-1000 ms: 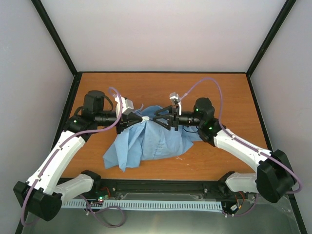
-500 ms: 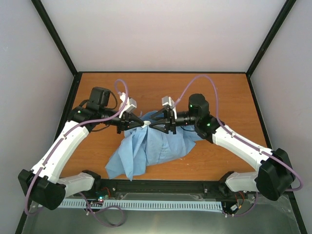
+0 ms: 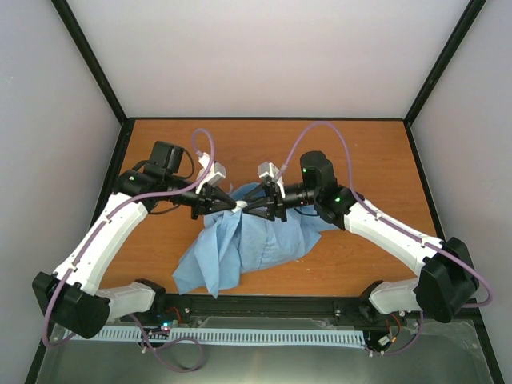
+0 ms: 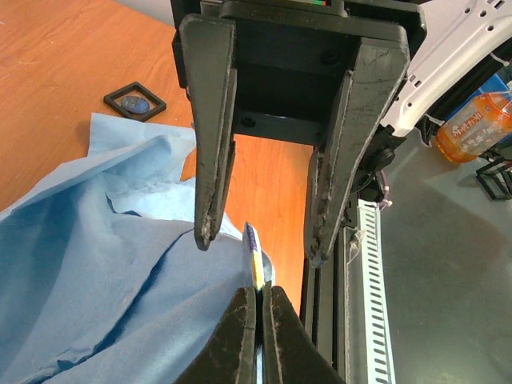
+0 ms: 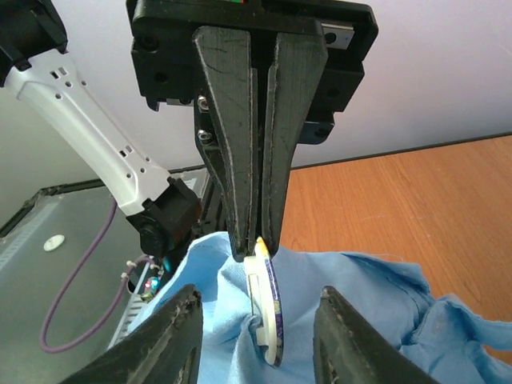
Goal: Remove the brooch from the garment
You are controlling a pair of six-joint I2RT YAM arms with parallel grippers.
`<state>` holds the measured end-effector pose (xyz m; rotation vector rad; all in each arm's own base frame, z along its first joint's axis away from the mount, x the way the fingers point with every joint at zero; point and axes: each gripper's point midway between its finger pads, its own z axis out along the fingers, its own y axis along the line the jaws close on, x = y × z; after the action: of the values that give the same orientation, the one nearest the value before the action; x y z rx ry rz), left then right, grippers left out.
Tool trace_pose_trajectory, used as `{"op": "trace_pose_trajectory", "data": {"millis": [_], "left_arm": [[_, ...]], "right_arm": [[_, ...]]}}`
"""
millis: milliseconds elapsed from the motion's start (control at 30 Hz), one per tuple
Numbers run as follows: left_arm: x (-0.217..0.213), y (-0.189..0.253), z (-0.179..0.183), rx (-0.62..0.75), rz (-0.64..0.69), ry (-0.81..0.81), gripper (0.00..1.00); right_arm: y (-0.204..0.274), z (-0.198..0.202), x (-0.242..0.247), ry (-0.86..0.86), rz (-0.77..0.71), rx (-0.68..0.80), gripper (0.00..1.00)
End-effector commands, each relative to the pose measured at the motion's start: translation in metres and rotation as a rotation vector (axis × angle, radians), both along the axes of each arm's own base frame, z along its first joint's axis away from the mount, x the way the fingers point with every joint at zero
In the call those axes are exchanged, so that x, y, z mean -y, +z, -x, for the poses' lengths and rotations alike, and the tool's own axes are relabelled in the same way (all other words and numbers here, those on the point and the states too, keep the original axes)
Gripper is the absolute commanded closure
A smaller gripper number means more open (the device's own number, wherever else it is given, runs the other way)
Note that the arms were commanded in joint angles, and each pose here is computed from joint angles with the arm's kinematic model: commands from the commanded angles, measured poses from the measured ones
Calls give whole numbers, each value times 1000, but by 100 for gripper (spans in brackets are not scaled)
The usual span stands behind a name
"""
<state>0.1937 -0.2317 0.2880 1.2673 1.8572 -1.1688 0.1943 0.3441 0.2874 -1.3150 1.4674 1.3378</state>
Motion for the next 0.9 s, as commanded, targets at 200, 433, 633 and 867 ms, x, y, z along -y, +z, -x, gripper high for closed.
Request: {"op": "trace_pose_trajectory", "data": {"millis": [200, 433, 633, 867], "left_arm": [[5, 20, 2, 32, 41, -47, 99], [0, 3, -1, 45, -18, -23, 46], [-6, -9, 0, 112, -34, 9, 39], [-5, -5, -9, 135, -13, 54, 51]], "right_arm": [[9, 2, -7, 30, -12, 10, 97], [18, -1, 0, -29, -85, -5, 97], [33, 5, 9, -55, -216, -9, 97], [37, 5, 12, -81, -272, -56, 97]]}}
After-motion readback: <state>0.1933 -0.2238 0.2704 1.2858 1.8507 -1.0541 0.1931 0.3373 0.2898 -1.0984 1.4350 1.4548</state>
